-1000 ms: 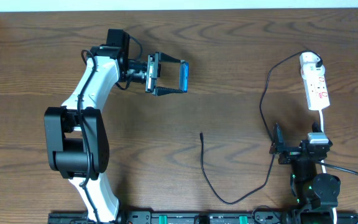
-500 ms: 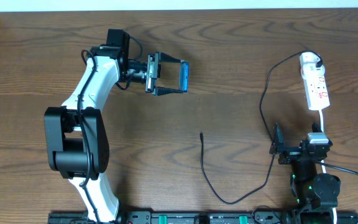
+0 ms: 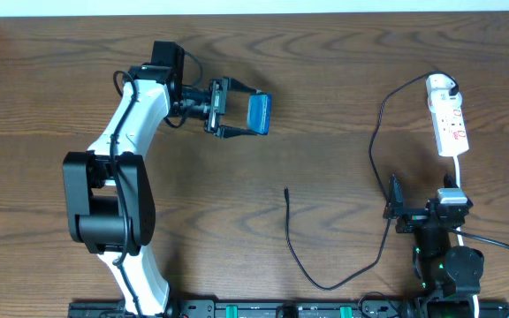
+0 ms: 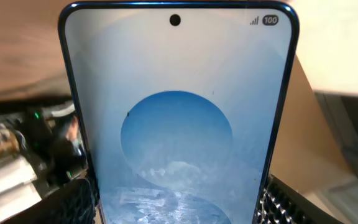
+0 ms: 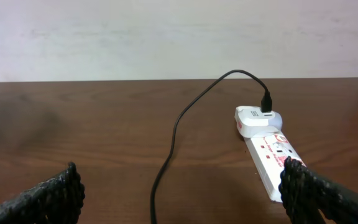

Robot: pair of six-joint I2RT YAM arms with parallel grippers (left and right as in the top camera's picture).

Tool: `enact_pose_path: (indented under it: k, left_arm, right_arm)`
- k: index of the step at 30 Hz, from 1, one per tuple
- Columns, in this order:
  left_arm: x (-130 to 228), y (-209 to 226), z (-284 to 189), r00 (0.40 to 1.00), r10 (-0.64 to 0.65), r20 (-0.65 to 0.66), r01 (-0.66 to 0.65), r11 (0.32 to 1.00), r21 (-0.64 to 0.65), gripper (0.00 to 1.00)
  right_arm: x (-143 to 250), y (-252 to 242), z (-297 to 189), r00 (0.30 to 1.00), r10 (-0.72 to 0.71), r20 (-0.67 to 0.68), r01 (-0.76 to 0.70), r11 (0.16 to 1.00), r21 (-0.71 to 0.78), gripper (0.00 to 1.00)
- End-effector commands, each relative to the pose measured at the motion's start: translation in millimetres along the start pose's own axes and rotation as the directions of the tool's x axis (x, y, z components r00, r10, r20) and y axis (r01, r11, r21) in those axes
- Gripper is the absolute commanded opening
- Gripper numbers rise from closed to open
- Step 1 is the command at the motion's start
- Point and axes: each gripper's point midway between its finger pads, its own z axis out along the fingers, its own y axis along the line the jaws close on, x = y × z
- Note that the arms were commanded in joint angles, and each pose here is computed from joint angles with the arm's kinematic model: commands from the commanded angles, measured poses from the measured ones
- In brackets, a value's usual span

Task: Plug charger to phone and switch on socket
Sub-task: 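Rotate the held phone so its bottom port faces right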

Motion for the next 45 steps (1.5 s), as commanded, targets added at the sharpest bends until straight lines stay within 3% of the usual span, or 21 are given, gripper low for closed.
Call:
enact_pose_path:
  k: [1, 10, 17, 27, 37, 45]
  left_arm:
    - [-11, 0, -7, 0.992, 0.018, 0.123, -0.016, 1.000, -0.023, 0.08]
    - [-61, 15, -22, 0.911, 0.038, 0.411, 0.010, 0.993, -0.114, 0.07]
    - [-84, 20, -36, 0.835, 0.065, 0.547, 0.024, 0.988, -0.154, 0.08]
    - [-96, -9, -41, 0.784, 0.190, 0.591, -0.131, 0.981, -0.142, 0.07]
    - [-97, -12, -41, 0.779, 0.198, 0.595, -0.144, 0.980, -0.138, 0.07]
    - [-97, -20, -40, 0.779, 0.178, 0.602, -0.146, 0.984, -0.102, 0.07]
  right_arm:
    - [0, 2, 0, 1.000, -0.019, 0.000, 0.019, 1.000, -0.010, 0.99]
    - [0, 2, 0, 1.000, -0.019, 0.000, 0.019, 1.000, -0.010, 0.99]
    - [0, 2, 0, 1.000, -0.019, 0.000, 0.019, 1.000, -0.010, 0.99]
    - [0, 2, 0, 1.000, -0.019, 0.000, 0.019, 1.000, -0.010, 0.99]
    - [0, -1, 0, 1.000, -0.020, 0.002, 0.020, 1.000, 0.011, 0.99]
    - [-20, -3, -1, 0.996, -0.019, 0.083, 0.016, 1.000, 0.025, 0.99]
